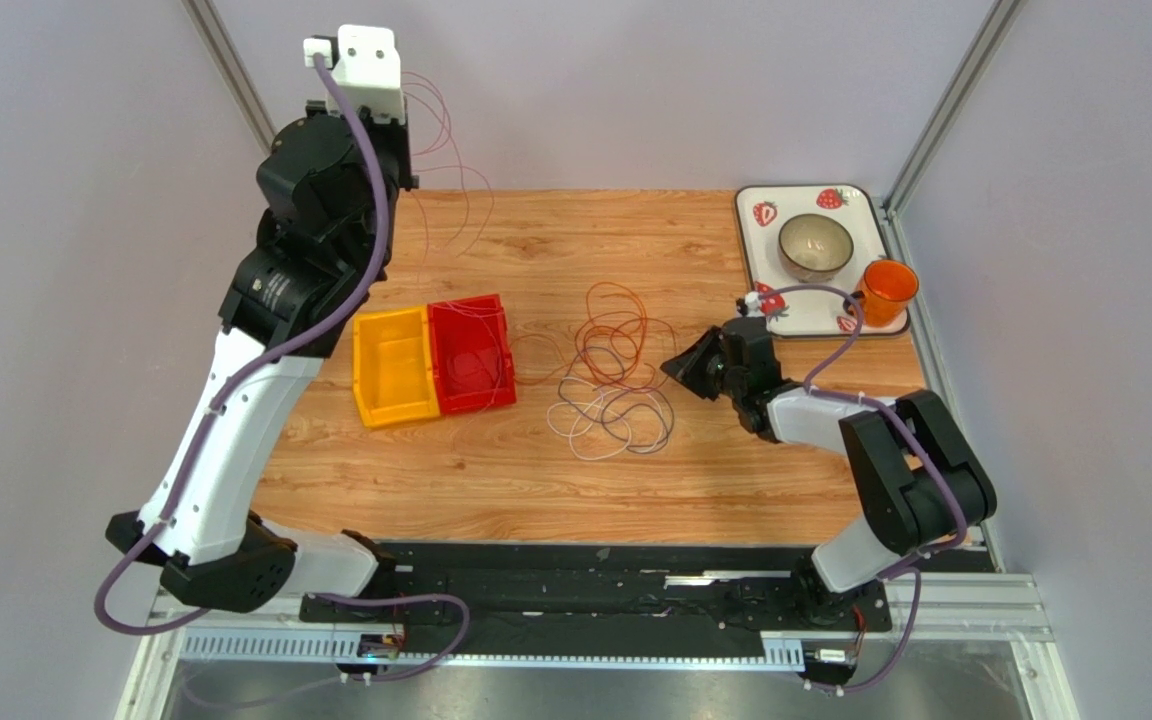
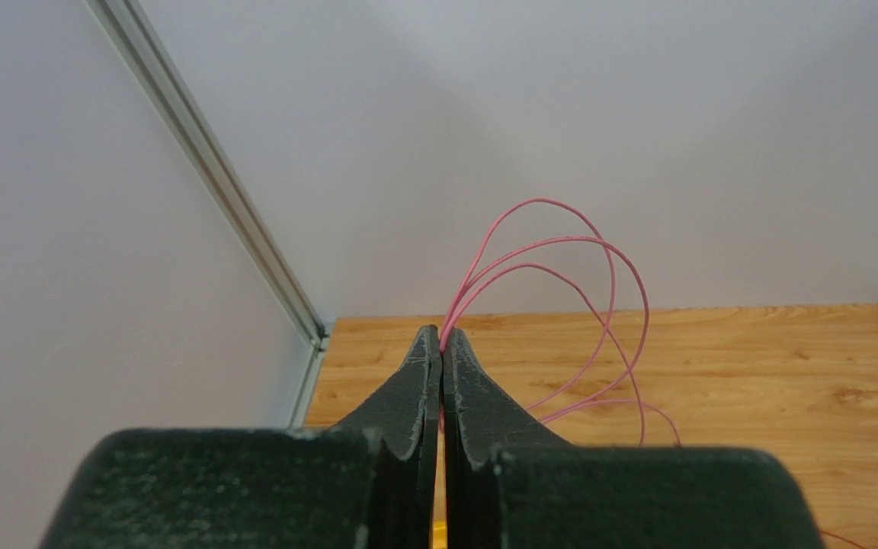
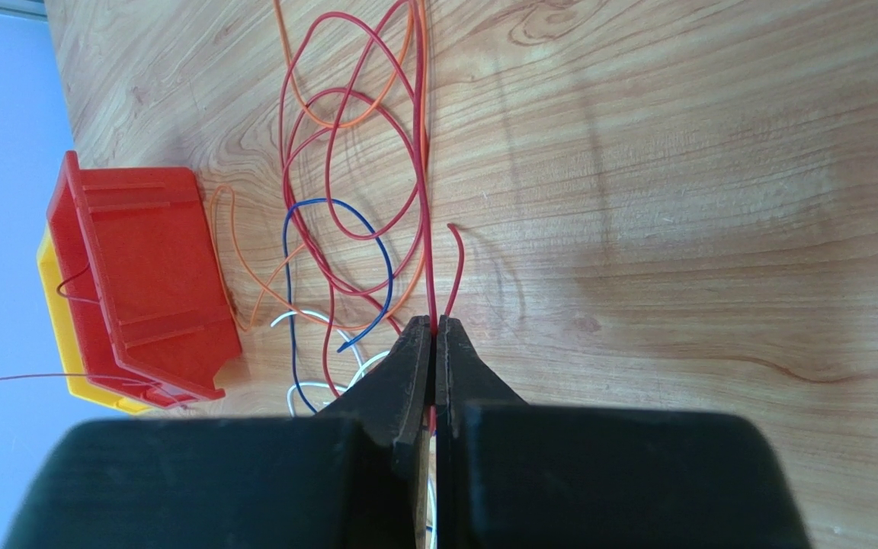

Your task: Untangle the cables

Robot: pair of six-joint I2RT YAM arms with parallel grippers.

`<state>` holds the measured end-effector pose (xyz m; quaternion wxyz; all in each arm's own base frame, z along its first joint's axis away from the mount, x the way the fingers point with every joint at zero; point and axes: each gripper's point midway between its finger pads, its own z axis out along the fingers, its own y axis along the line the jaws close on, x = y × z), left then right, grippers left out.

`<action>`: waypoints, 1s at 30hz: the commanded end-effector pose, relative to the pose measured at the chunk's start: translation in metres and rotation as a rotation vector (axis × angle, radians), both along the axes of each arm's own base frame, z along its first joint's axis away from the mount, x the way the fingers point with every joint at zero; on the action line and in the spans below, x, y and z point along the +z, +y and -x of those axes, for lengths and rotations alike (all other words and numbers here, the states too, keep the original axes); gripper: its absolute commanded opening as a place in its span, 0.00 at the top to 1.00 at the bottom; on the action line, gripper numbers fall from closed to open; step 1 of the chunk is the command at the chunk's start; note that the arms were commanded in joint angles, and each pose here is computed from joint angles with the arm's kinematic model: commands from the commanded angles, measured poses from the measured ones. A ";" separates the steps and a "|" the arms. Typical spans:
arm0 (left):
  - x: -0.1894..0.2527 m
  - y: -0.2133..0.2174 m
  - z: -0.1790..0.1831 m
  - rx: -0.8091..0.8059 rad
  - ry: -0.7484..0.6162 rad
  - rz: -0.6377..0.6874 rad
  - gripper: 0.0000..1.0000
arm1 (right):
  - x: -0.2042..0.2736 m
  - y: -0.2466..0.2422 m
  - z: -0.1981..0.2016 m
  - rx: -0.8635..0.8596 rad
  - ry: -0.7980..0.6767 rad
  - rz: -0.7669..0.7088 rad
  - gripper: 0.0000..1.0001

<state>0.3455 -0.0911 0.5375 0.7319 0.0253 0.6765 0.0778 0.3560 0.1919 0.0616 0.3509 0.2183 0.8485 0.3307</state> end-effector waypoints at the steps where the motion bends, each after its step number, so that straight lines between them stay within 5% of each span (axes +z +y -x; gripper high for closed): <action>1: 0.008 -0.003 -0.013 -0.016 -0.026 0.025 1.00 | 0.016 0.006 -0.015 0.000 -0.041 -0.044 1.00; 21: 0.065 0.022 -0.026 0.104 -0.129 0.053 1.00 | 0.012 0.006 -0.018 0.006 -0.021 -0.073 1.00; 30: 0.031 0.009 -0.042 0.080 -0.066 0.038 1.00 | 0.011 0.006 -0.018 0.009 -0.016 -0.082 1.00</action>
